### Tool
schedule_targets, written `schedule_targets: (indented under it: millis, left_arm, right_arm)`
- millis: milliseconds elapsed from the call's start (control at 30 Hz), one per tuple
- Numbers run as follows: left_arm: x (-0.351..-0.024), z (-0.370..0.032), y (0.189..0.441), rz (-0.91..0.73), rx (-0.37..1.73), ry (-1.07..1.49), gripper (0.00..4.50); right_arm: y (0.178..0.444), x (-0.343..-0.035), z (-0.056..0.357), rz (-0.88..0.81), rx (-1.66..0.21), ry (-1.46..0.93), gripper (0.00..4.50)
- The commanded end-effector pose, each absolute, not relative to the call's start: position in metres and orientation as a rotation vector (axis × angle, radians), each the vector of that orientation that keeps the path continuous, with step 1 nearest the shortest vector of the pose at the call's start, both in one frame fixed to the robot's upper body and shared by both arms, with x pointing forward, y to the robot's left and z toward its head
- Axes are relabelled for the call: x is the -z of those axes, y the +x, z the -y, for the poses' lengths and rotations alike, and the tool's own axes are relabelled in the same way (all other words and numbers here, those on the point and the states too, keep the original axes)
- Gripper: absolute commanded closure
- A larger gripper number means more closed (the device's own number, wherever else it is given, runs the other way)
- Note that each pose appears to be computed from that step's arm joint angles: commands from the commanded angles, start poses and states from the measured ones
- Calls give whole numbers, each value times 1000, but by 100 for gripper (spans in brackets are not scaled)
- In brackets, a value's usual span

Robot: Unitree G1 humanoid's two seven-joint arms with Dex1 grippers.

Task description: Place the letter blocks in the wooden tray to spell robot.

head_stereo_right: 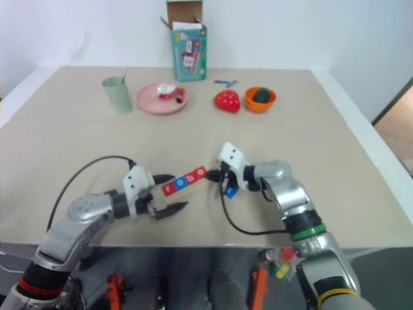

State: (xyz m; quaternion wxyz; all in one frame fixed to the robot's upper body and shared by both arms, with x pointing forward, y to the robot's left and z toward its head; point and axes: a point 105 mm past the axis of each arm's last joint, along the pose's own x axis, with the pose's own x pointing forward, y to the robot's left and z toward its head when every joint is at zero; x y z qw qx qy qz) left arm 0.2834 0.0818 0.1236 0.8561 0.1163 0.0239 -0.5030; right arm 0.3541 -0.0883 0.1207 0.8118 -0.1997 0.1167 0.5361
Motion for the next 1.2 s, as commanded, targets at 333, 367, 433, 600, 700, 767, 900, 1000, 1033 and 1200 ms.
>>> schedule_targets:
  millis: [333, 367, 433, 600, 700, 767, 900, 1000, 1033, 1200]
  left_arm:
    - [-132, -76, 279, -8, 1072, 268, 0]
    - [-132, -76, 279, -9, 1073, 268, 0]
    - [-132, -76, 279, -8, 1073, 269, 0]
    - [-132, -76, 280, -8, 1070, 275, 0]
    - [-132, -76, 280, -7, 1069, 277, 0]
    - [-132, -76, 280, -6, 1068, 277, 0]
    - [-132, -76, 280, -5, 1066, 276, 0]
    - [-132, -76, 279, -5, 1065, 276, 0]
    - [-132, -76, 279, -4, 1066, 275, 0]
    - [-132, -75, 279, -4, 1070, 274, 0]
  right_arm:
    - [371, -147, 95, -182, -1106, -449, 446]
    - [372, -147, 96, -181, -1104, -449, 446]
    - [373, -147, 96, -180, -1102, -453, 446]
    - [381, -147, 97, -175, -1087, -475, 446]
    - [384, -143, 98, -176, -1079, -489, 446]
    - [385, -140, 99, -179, -1079, -501, 446]
    - [385, -138, 99, -180, -1094, -529, 446]
    - [382, -139, 96, -184, -1118, -539, 446]
    - [382, -139, 96, -185, -1123, -543, 446]
    - [376, -138, 95, -195, -1148, -556, 446]
